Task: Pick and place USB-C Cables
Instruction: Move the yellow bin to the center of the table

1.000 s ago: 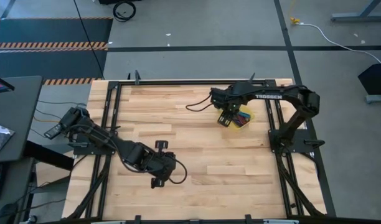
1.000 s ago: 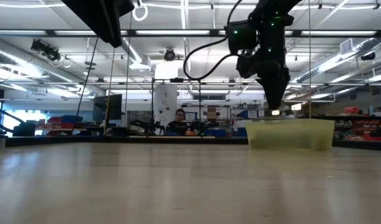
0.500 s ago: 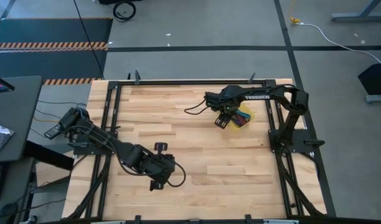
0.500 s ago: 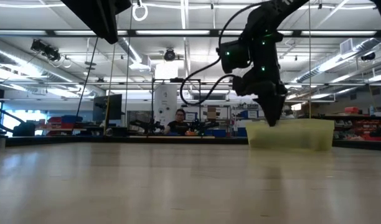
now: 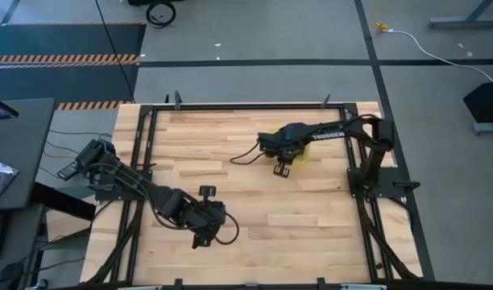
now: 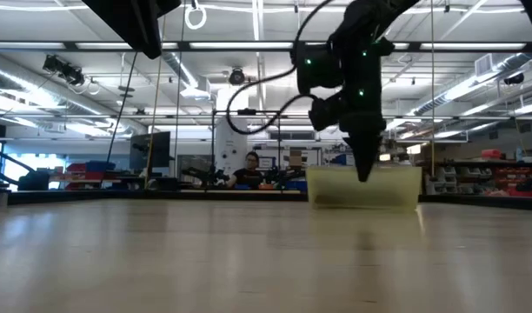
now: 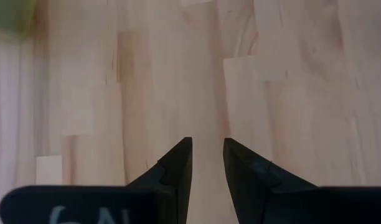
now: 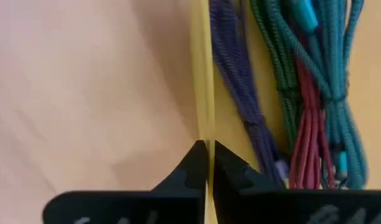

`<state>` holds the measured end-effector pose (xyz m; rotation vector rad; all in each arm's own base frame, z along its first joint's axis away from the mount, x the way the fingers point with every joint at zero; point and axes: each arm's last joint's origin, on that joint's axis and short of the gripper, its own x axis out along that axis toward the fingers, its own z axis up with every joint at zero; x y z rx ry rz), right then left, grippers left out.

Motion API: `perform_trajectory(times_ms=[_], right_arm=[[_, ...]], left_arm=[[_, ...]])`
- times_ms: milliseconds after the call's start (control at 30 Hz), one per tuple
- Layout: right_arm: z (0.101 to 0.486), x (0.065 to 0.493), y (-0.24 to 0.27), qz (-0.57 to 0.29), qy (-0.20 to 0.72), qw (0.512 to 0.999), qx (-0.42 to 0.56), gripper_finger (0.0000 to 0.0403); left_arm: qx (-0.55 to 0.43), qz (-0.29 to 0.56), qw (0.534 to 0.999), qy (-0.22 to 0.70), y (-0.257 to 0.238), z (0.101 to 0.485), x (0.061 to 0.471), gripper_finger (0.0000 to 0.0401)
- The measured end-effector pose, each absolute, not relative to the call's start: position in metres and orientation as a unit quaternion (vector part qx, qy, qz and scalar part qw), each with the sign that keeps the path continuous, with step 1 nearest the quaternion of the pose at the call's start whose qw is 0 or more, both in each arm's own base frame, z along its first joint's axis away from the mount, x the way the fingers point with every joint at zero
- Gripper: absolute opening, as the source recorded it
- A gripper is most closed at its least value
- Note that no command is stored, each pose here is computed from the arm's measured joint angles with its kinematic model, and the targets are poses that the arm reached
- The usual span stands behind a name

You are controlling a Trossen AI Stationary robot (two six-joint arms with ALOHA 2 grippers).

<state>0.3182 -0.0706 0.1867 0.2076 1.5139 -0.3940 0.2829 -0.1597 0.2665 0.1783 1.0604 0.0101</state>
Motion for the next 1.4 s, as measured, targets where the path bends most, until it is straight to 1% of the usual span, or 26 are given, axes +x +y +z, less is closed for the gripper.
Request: perform_trajectory(times_ms=[100,200,333,667,833,933,1033,1100,1300,1400], right_arm=[[0.187,0.326,-0.054,-0.148,0.666,0.725,0.094,0.0010],[0.188,0.337,-0.039,-0.116,0.635,0.759,0.080,0.0006],[0.190,0.347,-0.021,-0.077,0.601,0.792,0.074,0.0005],[0.196,0.362,0.030,-0.012,0.545,0.838,0.039,0.0004],[0.201,0.370,0.042,-0.009,0.538,0.842,0.023,0.0003],[0.203,0.379,0.047,-0.002,0.540,0.842,0.013,0.0003],[0.196,0.390,0.051,0.003,0.559,0.829,0.003,0.0003],[0.189,0.396,0.053,0.004,0.576,0.817,-0.002,0.0003],[0.176,0.408,0.062,0.004,0.618,0.786,-0.029,0.0003],[0.179,0.413,0.065,-0.003,0.614,0.788,-0.032,0.0003]], left_arm=[[0.085,0.004,0.859,0.504,-0.160,0.267,0.283,0.0098],[0.084,0.006,0.860,0.504,-0.159,0.267,0.284,0.0098],[0.085,0.005,0.859,0.505,-0.159,0.267,0.283,0.0098],[0.088,-0.002,0.861,0.501,-0.162,0.267,0.282,0.0098],[0.101,0.002,0.860,0.501,-0.159,0.267,0.284,0.0098],[0.109,0.018,0.860,0.499,-0.155,0.268,0.284,0.0098],[0.109,0.024,0.859,0.499,-0.151,0.274,0.279,0.0096],[0.109,0.027,0.859,0.499,-0.148,0.280,0.273,0.0091],[0.081,0.036,0.882,0.462,-0.145,0.304,0.255,0.0068],[0.071,0.035,0.890,0.450,-0.146,0.311,0.249,0.0058]])
